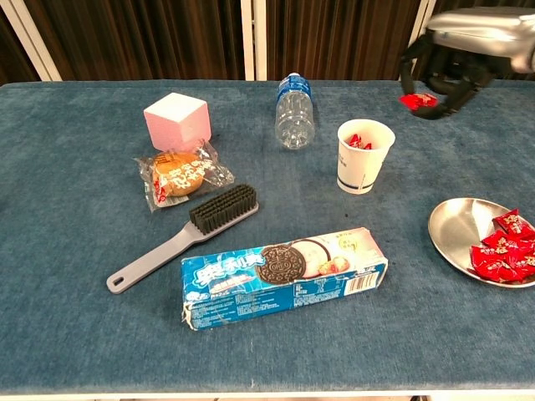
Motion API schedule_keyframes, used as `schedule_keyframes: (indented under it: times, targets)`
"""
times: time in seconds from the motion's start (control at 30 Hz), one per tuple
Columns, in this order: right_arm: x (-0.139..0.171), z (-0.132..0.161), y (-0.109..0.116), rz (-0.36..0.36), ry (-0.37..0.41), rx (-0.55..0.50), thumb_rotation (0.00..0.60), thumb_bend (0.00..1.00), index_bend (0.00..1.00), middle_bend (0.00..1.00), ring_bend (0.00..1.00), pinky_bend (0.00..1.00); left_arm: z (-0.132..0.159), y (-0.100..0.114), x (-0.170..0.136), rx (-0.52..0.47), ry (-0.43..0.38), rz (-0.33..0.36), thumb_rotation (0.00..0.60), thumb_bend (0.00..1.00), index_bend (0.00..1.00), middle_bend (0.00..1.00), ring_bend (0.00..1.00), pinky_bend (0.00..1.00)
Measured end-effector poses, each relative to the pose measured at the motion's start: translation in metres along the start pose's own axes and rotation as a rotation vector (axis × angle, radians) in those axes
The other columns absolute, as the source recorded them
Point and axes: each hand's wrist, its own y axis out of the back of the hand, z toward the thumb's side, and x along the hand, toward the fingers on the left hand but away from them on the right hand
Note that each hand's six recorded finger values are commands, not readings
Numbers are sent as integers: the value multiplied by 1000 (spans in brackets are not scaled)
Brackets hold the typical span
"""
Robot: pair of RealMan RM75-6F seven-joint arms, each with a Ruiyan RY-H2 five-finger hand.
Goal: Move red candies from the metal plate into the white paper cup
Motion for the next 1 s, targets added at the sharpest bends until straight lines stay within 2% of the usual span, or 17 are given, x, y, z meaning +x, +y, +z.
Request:
schedule_keyframes:
  times: [0.27,0.43,0.6,0.67,0.8,0.9,1.0]
  targets:
    - [-36,30,-18,62,26,-26,600,590,591,906,1000,1000,1,-2,2,2,-1,-8,600,0,71,96,0,0]
    - [-41,37,-28,85,40,-15,600,521,497,906,1000,1000,0,-1,2,1,1,-5,600,0,71,95,0,0]
    - [-38,37,-27,72,43,-16,600,488,403,906,1000,1000,-1,0,1,1,3,-5,600,0,71,96,0,0]
    - [-34,35,-22,51,40,-19,600,476,398,906,1000,1000,-1,0,1,0,2,-4,600,0,71,96,0,0]
    - [-16,21,-11,-13,26,-13,600,475,460,906,1000,1000,-1,2,2,0,-1,-1,600,0,70,96,0,0]
    - [11,3,-7,-47,15,22,600,474,503,906,1000,1000,0,1,2,-1,-4,-2,600,0,71,96,0,0]
    - [46,-17,-17,-32,5,77,600,474,506,906,1000,1000,2,0,4,-4,-12,-2,600,0,71,95,0,0]
